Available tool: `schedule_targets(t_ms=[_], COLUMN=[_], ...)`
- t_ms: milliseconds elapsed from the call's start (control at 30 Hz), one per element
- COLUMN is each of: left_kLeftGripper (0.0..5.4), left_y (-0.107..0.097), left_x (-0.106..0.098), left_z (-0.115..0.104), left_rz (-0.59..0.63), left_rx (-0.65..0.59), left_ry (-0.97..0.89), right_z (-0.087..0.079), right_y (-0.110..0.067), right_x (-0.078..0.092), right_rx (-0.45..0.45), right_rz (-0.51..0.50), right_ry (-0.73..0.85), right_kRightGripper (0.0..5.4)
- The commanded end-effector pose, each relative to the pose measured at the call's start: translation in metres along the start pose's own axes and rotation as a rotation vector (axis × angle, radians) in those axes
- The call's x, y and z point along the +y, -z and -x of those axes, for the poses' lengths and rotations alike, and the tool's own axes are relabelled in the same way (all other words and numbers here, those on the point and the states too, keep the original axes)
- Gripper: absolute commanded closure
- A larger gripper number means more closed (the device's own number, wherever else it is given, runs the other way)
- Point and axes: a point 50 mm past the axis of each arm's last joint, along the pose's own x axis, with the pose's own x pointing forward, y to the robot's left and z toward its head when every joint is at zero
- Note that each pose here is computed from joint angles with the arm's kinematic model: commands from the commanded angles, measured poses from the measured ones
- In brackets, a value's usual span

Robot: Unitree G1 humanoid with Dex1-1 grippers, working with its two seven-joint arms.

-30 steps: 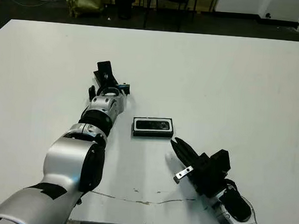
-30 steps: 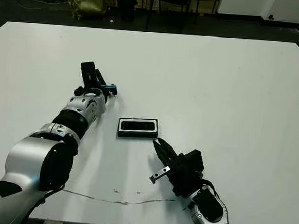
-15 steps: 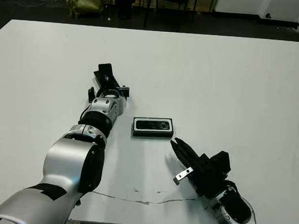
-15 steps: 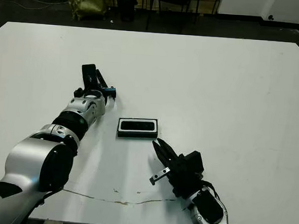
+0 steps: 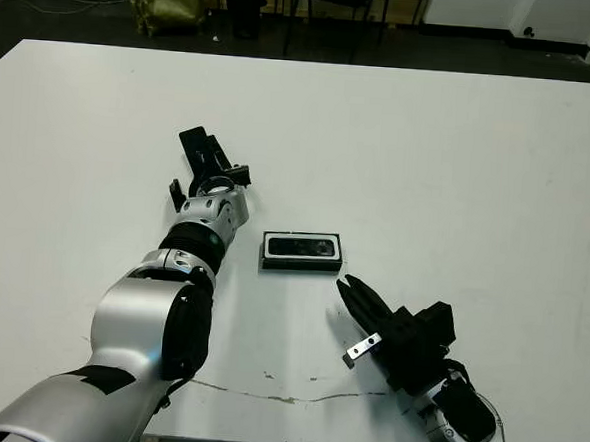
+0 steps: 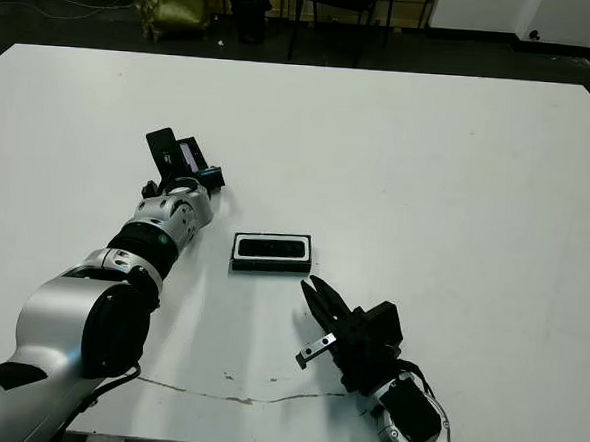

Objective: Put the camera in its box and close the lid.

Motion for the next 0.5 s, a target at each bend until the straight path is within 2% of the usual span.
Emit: schedule_targets(t_ms=[33,100,200,267,333,500], left_kLeftGripper=[0.56,0.52,0.02,0.11,0.52,0.78], left_y=[0.0251,0.0248,0.0239,0.0235,0.0238,0.0261], left_x=[0.007,0.0063,0.006,0.0052,0.0041,0.0038], left_z=[-0.0022,-0.002,-0.002,-0.0018,-0.0014,-0.0013], left_rz=[-0.022,-0.05,-0.098,-0.088,-0.103,-0.237], left_rx=[0.094,0.097,0.093,0.089,0.074,0.038], left_ry=[-0.011,-0.013,-0.005,0.005,0.007,-0.007], right_z=[0.0024,0.0023,0.0025,0.0029,0.0033,0.0035], right_y=[0.0045,0.005,0.0045,0.0048,0.0051,0.0063], right_x=[-0.0017,-0.0021,-0.0023,-0.0019,-0.0013,-0.0001], right_rx=[0.022,0.016,0.019,0.031,0.036,0.055], right_rz=[-0.007,0.005,0.034,0.032,0.016,-0.027], right_ry=[0.002,-0.005,-0.007,0.002,0.01,0.025], right_kRightGripper=[5.4,5.4,5.4,5.4,5.4,5.4])
